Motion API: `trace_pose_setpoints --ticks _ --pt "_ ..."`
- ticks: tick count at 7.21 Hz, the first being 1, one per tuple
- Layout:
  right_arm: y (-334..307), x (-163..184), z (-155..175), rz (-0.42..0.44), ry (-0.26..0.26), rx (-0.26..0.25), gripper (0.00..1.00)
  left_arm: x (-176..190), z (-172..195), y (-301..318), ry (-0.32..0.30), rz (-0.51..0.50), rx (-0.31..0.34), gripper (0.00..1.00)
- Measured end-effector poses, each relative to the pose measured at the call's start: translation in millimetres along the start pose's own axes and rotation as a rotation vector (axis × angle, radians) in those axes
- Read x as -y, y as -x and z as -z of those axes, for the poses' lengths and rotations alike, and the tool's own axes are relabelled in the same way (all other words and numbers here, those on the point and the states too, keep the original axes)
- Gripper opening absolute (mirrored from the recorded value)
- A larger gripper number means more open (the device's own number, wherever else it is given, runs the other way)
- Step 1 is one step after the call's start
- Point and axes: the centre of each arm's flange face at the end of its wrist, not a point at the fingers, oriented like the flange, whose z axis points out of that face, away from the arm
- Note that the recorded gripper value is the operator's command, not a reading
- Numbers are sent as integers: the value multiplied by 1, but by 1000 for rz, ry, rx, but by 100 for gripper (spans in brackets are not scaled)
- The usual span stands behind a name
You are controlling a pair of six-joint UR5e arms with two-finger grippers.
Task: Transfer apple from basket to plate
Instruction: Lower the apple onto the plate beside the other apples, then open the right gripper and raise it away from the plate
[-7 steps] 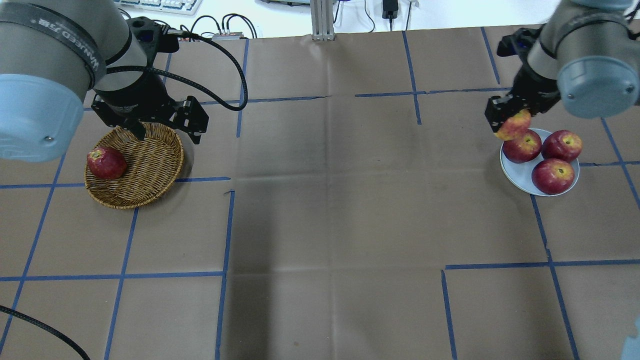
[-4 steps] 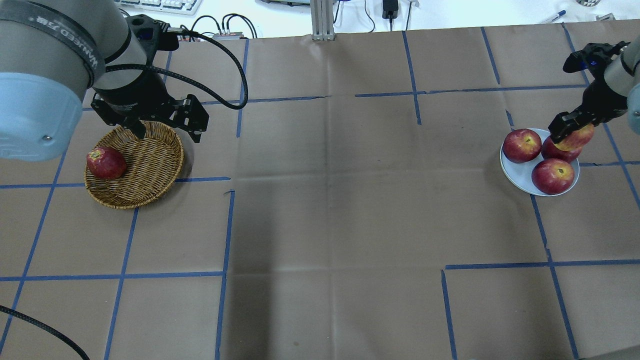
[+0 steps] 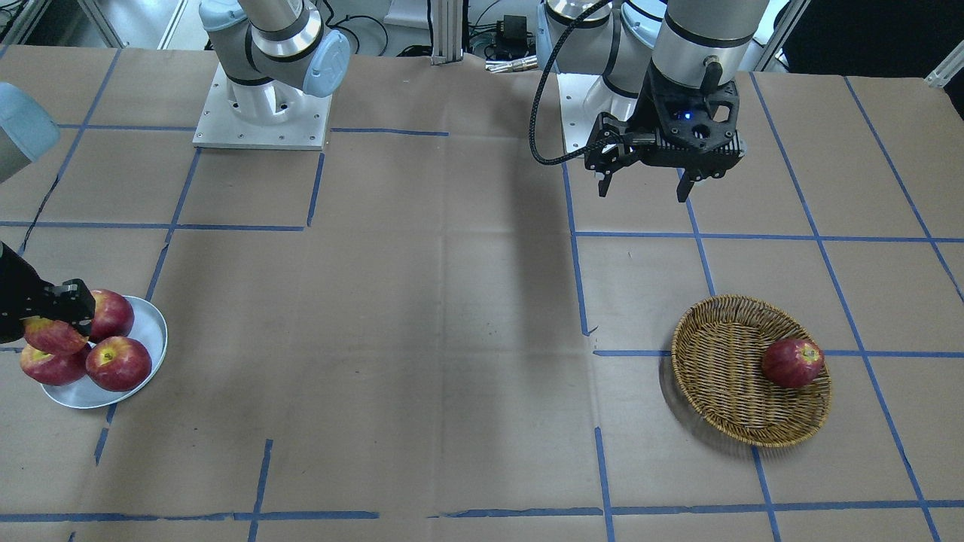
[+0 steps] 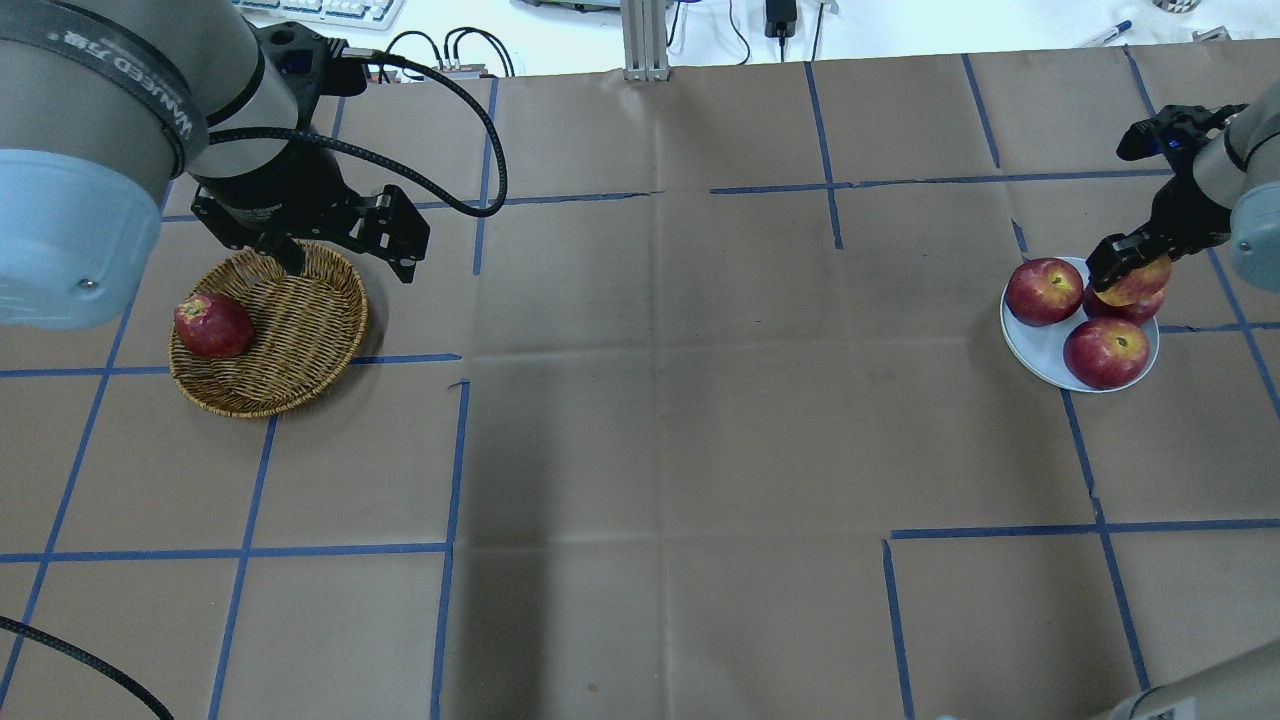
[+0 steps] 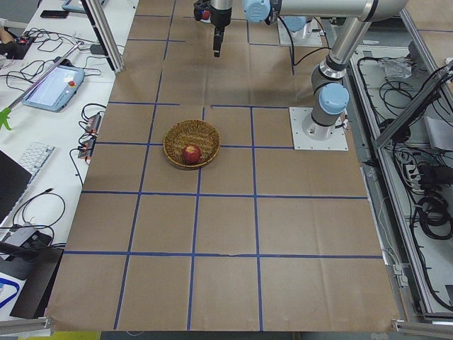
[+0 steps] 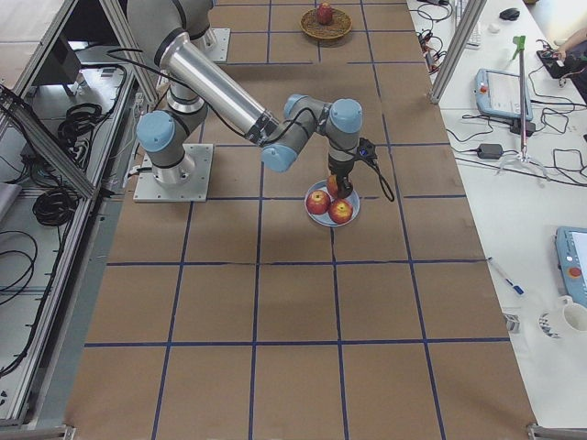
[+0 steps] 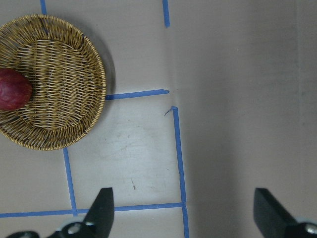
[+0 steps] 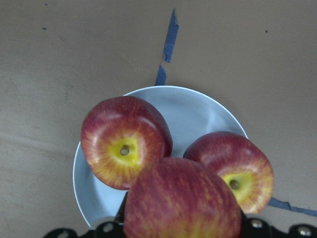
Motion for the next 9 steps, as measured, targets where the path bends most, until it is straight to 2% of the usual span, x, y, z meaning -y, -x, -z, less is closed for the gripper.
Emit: trace_pose_setpoints --ticks 1,2,3,6,9 --pt "2 2 -6 0 4 8 51 0 0 0 1 1 -1 100" --pt "1 3 -12 1 15 11 59 0 -1 -1 2 1 -3 100" --pt "0 3 -15 3 23 11 98 0 -1 -1 2 0 -4 100" --pt "-4 1 -11 4 35 -4 100 1 -1 -2 2 -1 -5 100" --pt "0 -2 20 7 32 -26 100 1 -1 -4 1 1 -25 100"
